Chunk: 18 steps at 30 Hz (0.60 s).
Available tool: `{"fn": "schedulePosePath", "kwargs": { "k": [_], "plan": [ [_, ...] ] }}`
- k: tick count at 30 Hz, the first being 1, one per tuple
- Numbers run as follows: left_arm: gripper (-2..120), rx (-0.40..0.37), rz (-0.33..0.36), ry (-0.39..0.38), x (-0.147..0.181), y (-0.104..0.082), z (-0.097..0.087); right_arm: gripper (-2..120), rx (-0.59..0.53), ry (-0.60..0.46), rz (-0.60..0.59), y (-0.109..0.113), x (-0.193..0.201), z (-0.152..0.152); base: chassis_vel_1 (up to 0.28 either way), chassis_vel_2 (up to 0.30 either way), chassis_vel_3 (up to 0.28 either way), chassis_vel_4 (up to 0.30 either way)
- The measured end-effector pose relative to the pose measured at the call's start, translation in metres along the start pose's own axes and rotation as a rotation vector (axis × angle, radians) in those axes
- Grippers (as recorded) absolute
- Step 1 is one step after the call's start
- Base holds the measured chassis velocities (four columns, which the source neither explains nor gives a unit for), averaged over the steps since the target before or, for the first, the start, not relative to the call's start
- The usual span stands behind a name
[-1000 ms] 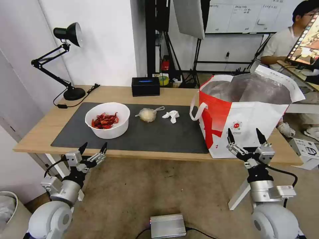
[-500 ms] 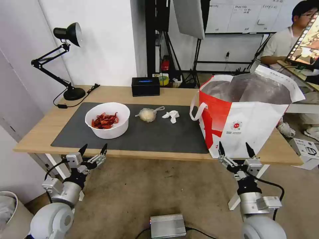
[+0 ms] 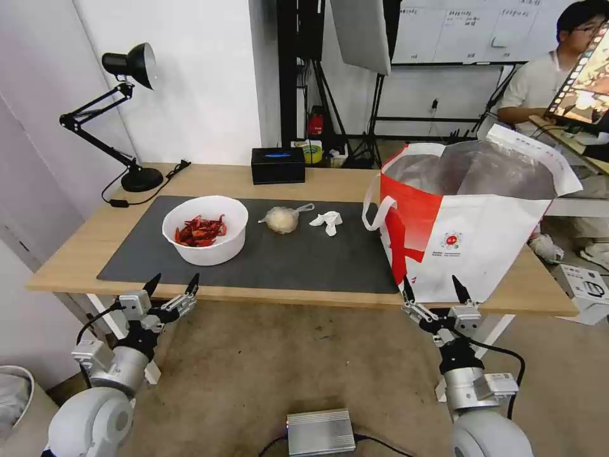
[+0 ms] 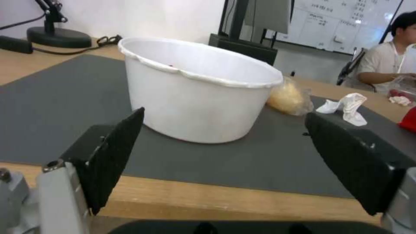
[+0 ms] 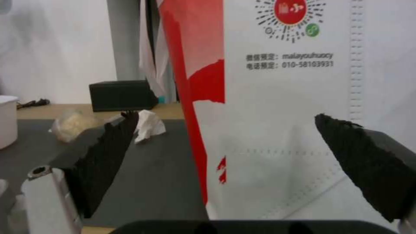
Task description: Pick up the trash from the table and place it into the takeout bag.
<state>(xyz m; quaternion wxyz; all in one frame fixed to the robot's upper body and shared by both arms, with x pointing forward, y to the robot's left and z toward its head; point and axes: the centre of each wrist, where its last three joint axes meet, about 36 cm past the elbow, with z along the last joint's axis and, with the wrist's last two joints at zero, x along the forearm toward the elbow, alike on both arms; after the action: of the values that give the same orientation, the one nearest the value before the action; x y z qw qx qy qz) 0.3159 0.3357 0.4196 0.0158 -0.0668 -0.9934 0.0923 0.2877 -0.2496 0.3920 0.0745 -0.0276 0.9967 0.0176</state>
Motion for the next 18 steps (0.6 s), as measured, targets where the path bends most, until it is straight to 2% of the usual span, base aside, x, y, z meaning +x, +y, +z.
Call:
{"fn": "schedulePosePath", "kwargs": {
  "k": [4, 10, 18],
  "plan": [
    [100, 0.003, -0.001, 0.000, 0.000, -0.001, 0.001, 100, 0.000, 0.002, -0.025, 0.002, -0.002, 0.001, 0.000, 0.000, 0.000, 0.000],
    [100, 0.001, -0.012, -0.005, 0.002, 0.000, 0.001, 100, -0.034, -0.003, -0.153, 0.014, -0.014, 0.003, 0.000, 0.000, 0.000, 0.000],
    [100, -0.001, -0.011, -0.017, 0.007, 0.000, -0.001, 100, -0.023, -0.003, -0.319, 0.015, -0.040, 0.010, 0.000, 0.000, 0.000, 0.000]
  ]
}}
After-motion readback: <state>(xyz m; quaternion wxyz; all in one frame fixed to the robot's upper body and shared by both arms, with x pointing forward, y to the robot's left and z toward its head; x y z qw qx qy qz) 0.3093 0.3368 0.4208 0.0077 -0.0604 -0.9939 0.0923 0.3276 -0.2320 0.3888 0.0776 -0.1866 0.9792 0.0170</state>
